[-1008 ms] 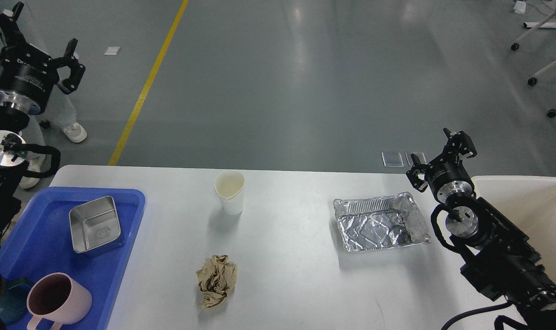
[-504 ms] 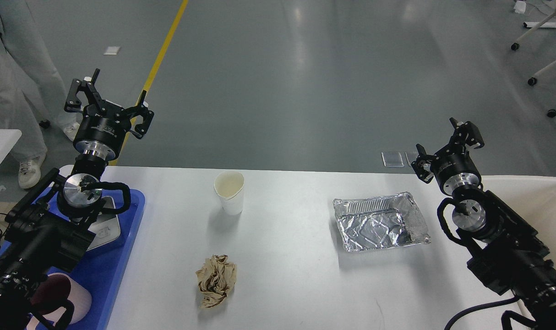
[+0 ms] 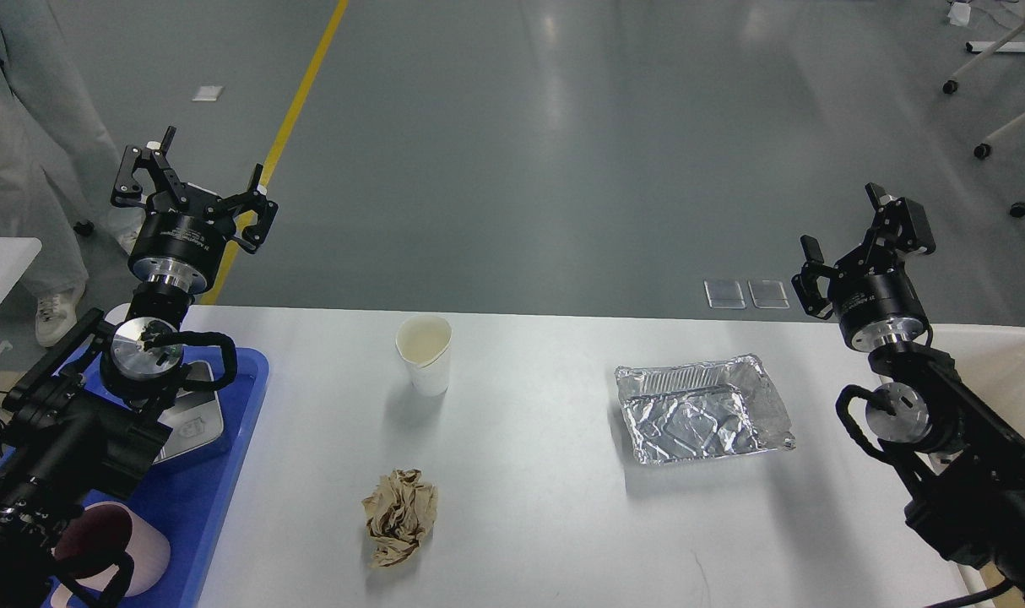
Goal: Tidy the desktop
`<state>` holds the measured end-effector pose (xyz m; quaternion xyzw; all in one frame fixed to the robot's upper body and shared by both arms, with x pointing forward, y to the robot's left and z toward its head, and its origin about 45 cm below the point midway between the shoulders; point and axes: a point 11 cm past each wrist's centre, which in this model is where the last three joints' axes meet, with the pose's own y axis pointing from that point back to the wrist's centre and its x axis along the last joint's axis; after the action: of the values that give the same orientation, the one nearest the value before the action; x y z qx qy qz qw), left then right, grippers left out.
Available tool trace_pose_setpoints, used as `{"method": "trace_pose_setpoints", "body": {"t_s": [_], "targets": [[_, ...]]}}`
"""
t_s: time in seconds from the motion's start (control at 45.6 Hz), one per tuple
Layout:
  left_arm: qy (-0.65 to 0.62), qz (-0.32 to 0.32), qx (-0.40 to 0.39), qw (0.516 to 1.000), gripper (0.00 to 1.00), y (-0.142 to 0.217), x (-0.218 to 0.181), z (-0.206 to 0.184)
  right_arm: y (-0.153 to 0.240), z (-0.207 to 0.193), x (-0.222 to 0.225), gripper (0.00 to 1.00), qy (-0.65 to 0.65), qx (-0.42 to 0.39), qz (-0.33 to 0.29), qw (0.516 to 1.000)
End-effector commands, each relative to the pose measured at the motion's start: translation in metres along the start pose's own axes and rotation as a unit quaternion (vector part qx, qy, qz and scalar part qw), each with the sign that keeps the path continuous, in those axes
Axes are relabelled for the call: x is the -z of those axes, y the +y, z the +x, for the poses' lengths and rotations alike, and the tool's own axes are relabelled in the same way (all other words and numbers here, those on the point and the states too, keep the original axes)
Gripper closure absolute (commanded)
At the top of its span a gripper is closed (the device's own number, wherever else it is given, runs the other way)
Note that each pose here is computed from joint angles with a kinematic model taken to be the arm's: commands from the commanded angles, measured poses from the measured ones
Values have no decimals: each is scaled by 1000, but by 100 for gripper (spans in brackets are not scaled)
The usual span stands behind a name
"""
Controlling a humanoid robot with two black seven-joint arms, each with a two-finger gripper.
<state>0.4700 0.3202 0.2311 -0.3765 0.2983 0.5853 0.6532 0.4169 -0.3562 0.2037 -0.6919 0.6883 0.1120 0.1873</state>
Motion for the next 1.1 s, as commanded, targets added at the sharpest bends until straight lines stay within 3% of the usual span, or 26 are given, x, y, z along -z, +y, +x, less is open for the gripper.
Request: {"method": "trace_pose_setpoints", "body": {"t_s": [0.0,0.175,0.307,0.482,0.635,0.701,0.811,0.986,1.073], "targets": [[-13,-9,0,1000,3,-2,-16,1,16,-9,6,0,109,72,-28,991],[-49,23,9,999,3,-6,-37,-3,36,26,41,0,247,106,-80,960],[-99,121,24,987,3,-5,-34,-13,49,56,83,0,361,115,-107,919],[-197,212,40,956,3,-12,-19,-33,67,63,109,0,480,158,-141,851],[-297,323,25,898,3,-5,2,-30,82,70,132,0,540,174,-167,806],[-320,336,11,886,3,-5,2,-26,85,74,145,0,559,174,-173,792],[-304,281,-6,910,3,-12,-7,-28,91,77,161,0,576,175,-182,778],[-173,35,14,984,3,-3,-38,-18,99,73,181,0,616,200,-199,735],[-131,11,51,990,3,8,-35,-18,104,70,190,0,643,214,-205,706]]}}
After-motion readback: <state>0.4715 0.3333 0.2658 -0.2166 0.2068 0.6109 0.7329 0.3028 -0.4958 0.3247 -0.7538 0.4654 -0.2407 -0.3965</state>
